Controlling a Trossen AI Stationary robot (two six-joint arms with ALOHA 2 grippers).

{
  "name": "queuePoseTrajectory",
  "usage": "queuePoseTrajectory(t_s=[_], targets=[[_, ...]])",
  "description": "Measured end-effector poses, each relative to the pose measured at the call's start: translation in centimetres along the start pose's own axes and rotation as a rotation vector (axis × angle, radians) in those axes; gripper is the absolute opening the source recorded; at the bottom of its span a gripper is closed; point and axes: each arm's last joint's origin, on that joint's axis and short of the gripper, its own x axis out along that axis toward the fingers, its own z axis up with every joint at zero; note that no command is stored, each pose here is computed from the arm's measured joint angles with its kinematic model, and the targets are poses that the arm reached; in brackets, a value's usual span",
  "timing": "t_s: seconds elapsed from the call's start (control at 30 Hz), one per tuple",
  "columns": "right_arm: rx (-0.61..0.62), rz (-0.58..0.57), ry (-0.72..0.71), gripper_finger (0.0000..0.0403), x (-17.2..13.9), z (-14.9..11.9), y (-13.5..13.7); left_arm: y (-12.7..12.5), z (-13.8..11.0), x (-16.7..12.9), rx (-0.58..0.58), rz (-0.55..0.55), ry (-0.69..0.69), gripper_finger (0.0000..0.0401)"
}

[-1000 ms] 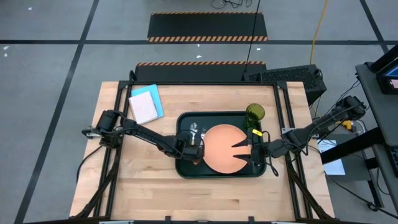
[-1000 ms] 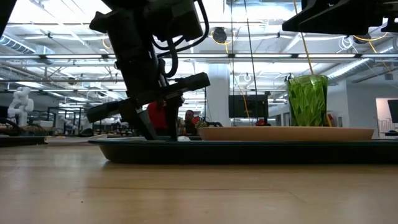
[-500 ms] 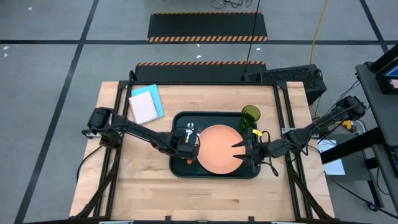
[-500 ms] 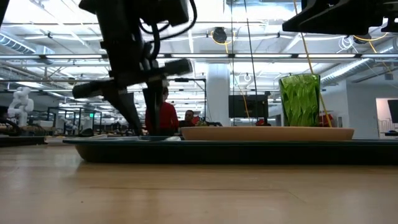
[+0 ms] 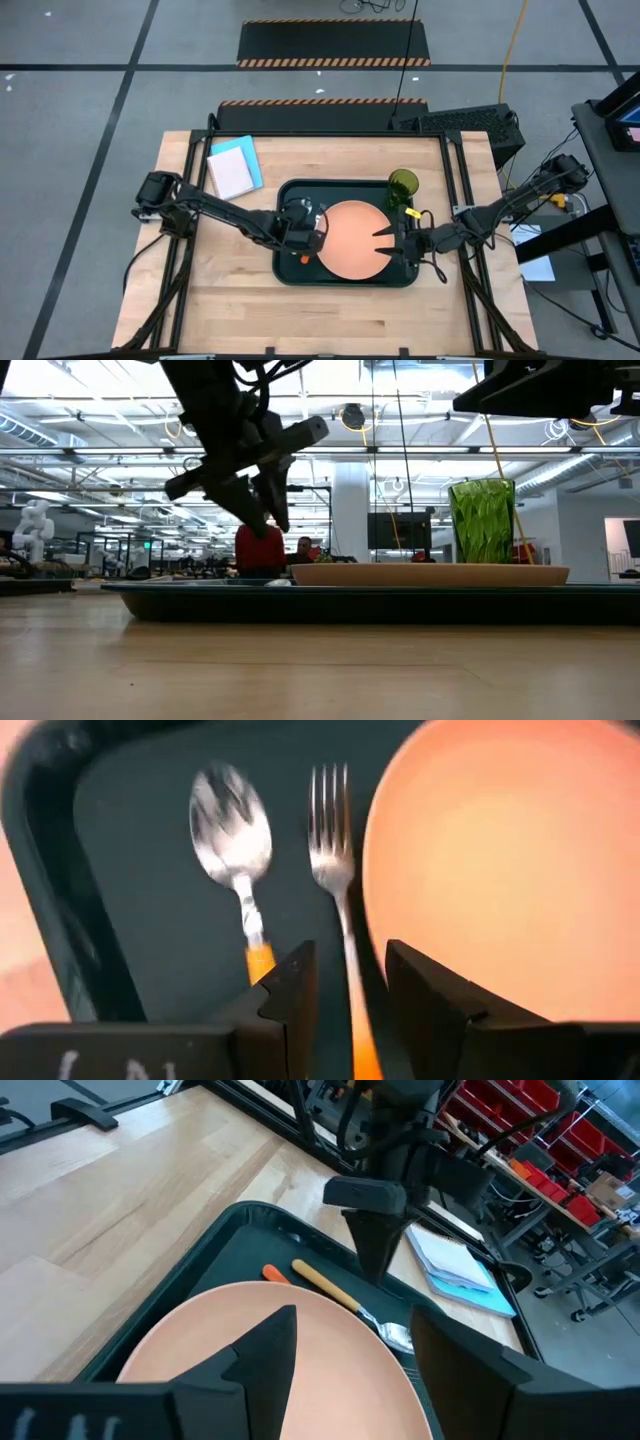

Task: Pick and place plate/cup/fork/spoon on tray
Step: Put the orange spoon on the green tray to the left of the orange fork

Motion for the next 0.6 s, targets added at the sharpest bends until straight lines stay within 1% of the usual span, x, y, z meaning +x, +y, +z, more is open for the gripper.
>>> queuePoseTrajectory(t_s=[0.07, 0.2, 0.33, 0.43, 0.6], targets=[[0.001, -0.008, 0.003, 0.0189, 0.1, -0.1, -0.1, 0.2, 0.3, 0.2, 0.001, 0.017, -0.028, 0.0124], [0.008, -0.027, 0.014, 0.0189, 0.2, -0.2, -0.5, 0.4, 0.2, 2.1, 0.017, 0.07, -0.032, 0.0124], [0.017, -0.045, 0.017, 0.0189, 0.3, -0.3, -0.9, 0.2, 0.2, 4.4, -0.013, 0.067, -0.011, 0.0124], [0.027, -0.05, 0.01, 0.0189, 0.4, -0.2, -0.9, 0.3, 0.1, 5.8, -0.057, 0.08, 0.008, 0.0123], [0.024, -0.051, 0.004, 0.0189, 0.4, -0.1, -0.9, 0.5, 0.3, 6.5, -0.088, 0.092, 0.006, 0.0098]])
